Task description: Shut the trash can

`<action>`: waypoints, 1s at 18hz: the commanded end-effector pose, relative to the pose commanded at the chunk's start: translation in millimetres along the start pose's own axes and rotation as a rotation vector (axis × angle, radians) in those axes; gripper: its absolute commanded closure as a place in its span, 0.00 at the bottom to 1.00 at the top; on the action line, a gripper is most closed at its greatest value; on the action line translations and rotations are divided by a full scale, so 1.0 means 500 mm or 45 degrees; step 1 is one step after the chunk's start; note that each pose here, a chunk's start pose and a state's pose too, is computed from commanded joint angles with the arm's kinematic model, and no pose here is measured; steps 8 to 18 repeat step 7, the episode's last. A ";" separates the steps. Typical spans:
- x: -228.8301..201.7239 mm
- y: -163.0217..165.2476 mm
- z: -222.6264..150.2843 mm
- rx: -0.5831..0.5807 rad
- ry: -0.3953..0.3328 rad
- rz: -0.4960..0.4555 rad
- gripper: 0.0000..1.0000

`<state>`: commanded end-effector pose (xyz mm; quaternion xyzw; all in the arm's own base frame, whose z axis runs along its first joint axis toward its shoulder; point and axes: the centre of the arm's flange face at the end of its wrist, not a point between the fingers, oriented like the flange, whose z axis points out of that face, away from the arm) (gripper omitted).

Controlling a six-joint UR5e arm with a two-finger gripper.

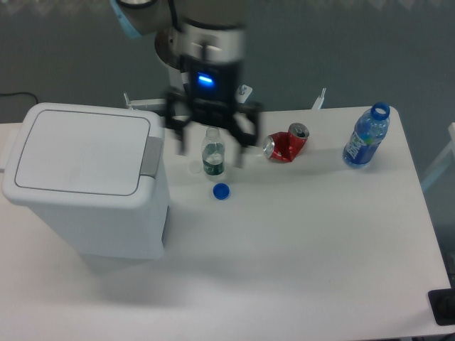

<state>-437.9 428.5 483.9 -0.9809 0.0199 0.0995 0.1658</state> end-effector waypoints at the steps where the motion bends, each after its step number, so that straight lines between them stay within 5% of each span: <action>1: -0.030 0.012 0.019 -0.054 -0.017 0.026 0.00; 7: -0.166 0.089 0.155 -0.210 0.023 0.149 0.00; 18: -0.166 0.089 0.155 -0.210 0.023 0.149 0.00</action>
